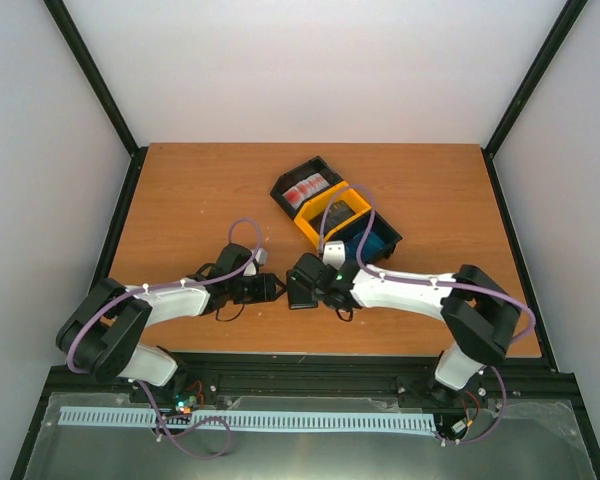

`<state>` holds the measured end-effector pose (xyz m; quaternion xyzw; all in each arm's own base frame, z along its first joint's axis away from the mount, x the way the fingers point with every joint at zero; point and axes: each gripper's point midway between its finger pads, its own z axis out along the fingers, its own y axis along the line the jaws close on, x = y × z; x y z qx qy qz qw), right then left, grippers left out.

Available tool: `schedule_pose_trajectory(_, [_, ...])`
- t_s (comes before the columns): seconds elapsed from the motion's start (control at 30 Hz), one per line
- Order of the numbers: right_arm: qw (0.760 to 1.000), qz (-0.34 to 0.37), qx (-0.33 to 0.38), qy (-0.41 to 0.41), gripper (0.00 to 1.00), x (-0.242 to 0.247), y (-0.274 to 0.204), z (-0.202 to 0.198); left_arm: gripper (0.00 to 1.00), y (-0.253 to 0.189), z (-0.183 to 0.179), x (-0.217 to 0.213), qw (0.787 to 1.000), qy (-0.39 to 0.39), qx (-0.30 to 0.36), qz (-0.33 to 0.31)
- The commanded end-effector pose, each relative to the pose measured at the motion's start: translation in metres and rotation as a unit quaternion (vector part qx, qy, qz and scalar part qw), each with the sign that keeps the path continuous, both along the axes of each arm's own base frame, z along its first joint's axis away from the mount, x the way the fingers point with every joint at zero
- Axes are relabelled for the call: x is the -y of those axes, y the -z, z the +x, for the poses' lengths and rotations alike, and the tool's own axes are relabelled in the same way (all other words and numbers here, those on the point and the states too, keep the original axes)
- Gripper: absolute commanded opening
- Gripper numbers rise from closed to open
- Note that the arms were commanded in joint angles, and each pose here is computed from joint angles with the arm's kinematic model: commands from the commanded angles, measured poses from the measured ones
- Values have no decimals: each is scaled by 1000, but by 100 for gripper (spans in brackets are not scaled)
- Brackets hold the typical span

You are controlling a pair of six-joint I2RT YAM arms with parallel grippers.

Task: Put the credit cards into the card holder
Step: Close the card holder at the center of the board.

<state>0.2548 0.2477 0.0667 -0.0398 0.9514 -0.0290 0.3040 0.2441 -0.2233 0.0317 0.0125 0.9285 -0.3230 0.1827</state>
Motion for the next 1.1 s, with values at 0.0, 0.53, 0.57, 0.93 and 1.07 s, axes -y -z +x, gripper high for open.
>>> schedule_pose_trajectory(0.0, [997,73,5,7,41,-5,-17,-3,60,5,-10,0,999,6,-31,4])
schedule_pose_trajectory(0.53, [989,112,-78,-64,47,-40,-4,4,48,22,-19,9,993,-69,-93,2])
schedule_pose_trajectory(0.57, [988,107,-86,-66,47,-41,0,3,48,22,-19,10,993,-73,-95,-2])
schedule_pose_trajectory(0.93, [993,55,-100,-29,45,-43,17,17,53,30,-40,1,990,-80,-111,-17])
schedule_pose_trajectory(1.07, [994,32,-105,-16,43,-36,25,17,58,35,-41,-4,992,-73,-98,-5])
